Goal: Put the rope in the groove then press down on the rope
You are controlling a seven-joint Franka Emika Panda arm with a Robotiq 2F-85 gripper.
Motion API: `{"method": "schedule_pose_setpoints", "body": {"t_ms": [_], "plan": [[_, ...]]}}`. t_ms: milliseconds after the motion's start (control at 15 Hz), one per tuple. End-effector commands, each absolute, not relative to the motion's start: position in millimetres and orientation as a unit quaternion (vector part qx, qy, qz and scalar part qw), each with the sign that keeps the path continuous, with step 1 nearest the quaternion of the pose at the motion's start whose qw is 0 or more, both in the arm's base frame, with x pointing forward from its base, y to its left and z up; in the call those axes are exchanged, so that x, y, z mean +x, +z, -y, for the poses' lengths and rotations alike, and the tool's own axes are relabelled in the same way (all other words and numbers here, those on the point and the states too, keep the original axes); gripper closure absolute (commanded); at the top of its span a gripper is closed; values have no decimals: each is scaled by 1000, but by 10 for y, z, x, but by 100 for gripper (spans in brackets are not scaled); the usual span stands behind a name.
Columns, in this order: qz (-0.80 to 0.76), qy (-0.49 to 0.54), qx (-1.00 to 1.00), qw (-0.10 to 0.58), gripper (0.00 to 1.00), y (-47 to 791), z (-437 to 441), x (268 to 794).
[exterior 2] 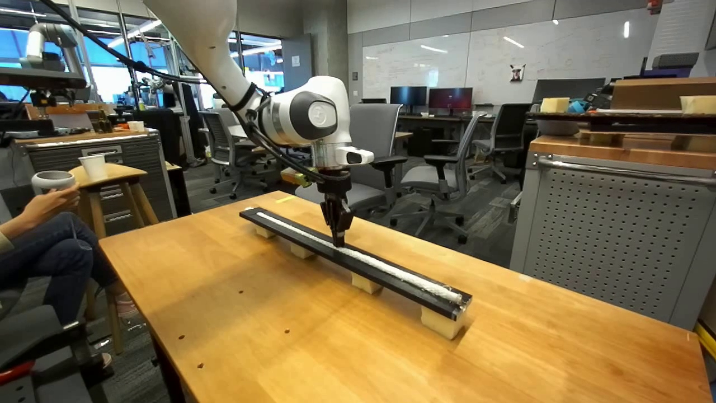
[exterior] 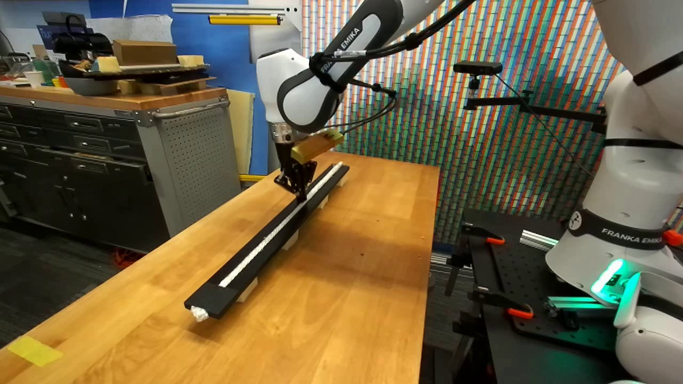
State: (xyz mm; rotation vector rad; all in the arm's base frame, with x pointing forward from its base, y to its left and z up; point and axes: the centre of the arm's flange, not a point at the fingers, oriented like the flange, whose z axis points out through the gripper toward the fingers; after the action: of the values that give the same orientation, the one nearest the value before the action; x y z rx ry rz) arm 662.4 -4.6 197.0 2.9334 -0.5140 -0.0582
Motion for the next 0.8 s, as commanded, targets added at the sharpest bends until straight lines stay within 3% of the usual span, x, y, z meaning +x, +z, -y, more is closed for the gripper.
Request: {"method": "schedule_pose_setpoints", "body": {"t_ms": [0,733], "plan": [[182,-33,980,70,90,1895,226,6676],[196,-3,979,64,90,2182,196,6406]]}}
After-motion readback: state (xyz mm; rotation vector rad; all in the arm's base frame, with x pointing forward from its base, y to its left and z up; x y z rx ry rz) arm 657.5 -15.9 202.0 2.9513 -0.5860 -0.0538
